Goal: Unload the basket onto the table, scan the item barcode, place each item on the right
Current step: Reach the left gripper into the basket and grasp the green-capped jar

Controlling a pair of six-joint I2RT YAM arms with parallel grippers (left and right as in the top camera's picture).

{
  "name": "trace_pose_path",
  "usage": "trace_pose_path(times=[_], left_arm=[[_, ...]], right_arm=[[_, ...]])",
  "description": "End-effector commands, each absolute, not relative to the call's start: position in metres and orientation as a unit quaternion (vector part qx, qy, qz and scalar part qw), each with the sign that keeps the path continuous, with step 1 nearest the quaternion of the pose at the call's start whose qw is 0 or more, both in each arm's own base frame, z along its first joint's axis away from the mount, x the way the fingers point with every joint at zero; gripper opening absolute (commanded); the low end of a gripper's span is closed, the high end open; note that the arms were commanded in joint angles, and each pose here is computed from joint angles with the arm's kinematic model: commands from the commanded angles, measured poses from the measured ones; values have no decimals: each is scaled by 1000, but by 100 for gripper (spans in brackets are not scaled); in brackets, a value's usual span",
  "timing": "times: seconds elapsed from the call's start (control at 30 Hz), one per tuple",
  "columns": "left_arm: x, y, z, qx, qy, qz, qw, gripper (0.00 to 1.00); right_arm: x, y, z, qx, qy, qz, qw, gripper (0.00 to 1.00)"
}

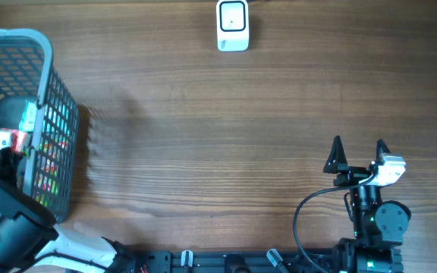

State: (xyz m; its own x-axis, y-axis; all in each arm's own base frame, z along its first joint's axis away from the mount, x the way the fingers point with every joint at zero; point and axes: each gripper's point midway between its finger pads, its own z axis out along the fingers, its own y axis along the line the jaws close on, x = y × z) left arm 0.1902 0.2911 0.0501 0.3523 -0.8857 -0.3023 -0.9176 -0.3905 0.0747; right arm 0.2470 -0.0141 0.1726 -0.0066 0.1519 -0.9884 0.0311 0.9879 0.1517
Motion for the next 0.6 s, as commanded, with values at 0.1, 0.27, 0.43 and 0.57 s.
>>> trace_pose_path(times=[0.1,0.27,0.43,0.57], left_arm=[[187,281,30,-828,545,130,39,70],[188,283,37,-828,544,130,43,55],[197,292,79,-829,540,124,77,55],[213,297,131,-829,537,89,127,55]], right_arm=[[247,-11,173,52,708,43,703,100],[247,-11,173,52,708,43,703,100],[247,-11,173,52,708,43,703,100],[247,-11,173,52,708,43,703,100]])
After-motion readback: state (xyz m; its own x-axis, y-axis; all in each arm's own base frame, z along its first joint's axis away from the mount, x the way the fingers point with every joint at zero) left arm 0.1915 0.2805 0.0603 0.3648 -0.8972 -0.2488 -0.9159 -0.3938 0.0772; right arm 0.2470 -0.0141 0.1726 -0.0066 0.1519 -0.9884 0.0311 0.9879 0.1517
